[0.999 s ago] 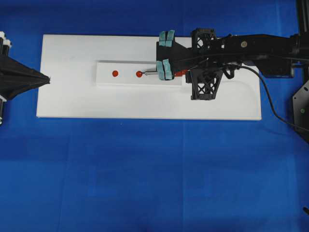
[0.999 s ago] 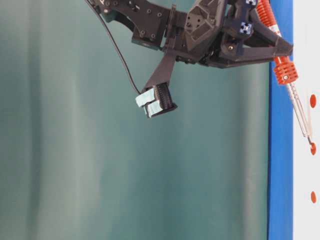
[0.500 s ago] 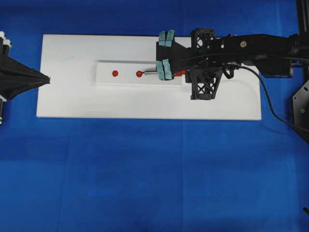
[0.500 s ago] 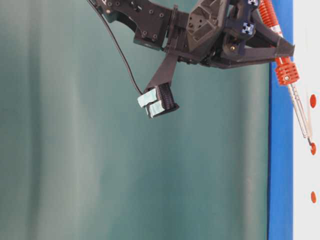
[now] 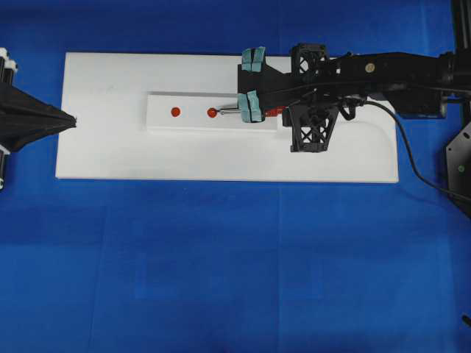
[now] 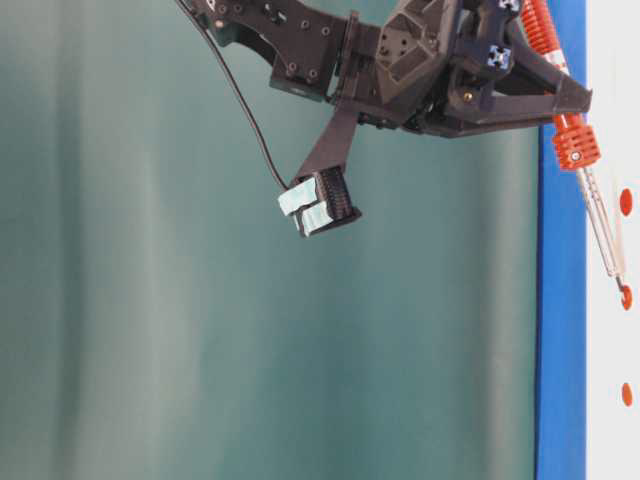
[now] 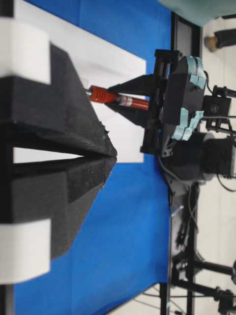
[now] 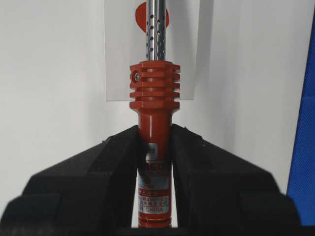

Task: Touch the tip of the soldering iron to the mark.
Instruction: 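Hold the iron tip on the middle red dot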

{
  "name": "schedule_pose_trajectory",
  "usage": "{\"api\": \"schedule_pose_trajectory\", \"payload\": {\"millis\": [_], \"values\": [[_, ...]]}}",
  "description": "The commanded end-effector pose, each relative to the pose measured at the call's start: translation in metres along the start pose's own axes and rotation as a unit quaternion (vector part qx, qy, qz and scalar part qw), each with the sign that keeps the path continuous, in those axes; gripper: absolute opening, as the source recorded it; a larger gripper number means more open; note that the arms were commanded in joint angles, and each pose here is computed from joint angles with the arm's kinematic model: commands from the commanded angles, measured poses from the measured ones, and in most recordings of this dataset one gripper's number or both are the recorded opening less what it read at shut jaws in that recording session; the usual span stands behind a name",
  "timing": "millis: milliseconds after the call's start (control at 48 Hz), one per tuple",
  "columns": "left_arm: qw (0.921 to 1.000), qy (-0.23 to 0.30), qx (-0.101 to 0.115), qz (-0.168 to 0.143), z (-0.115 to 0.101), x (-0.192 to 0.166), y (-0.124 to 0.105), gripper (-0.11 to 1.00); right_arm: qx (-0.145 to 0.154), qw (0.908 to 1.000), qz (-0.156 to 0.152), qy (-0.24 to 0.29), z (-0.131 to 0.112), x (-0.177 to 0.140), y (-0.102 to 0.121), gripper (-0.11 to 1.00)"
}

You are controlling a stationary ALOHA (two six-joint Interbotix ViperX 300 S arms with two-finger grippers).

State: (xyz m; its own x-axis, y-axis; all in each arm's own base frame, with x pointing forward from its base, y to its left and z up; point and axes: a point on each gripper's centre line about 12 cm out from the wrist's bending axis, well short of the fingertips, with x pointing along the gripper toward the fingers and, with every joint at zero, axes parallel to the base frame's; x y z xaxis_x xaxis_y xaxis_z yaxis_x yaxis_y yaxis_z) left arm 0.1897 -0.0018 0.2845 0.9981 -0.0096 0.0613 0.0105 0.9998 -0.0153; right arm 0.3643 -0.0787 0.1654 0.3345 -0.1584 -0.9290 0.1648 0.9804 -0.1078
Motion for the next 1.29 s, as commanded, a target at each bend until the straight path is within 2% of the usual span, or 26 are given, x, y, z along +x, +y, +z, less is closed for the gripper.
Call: {"api": "schedule_pose_trajectory", "payload": {"millis": [0,1041,1270], "values": [[0.9999,-0.011,0.000,0.001,0.0063,0.0015,0.0002,0.00,0.002,0.9999,0.000,-0.013,0.0044,-0.0064,-0.0013,0.06],[0.9999,-0.012,0.001,0.000,0.0069,0.0016,0.0001,0.00,-0.002,0.9999,0.002,-0.012,0.0034,-0.0041,0.0020,0.06],[0.9999,-0.011,0.001,0.000,0.0063,0.0015,0.0001,0.00,0.000,0.9998,0.000,-0.021,0.0082,-0.0118,0.0003,0.06]]}}
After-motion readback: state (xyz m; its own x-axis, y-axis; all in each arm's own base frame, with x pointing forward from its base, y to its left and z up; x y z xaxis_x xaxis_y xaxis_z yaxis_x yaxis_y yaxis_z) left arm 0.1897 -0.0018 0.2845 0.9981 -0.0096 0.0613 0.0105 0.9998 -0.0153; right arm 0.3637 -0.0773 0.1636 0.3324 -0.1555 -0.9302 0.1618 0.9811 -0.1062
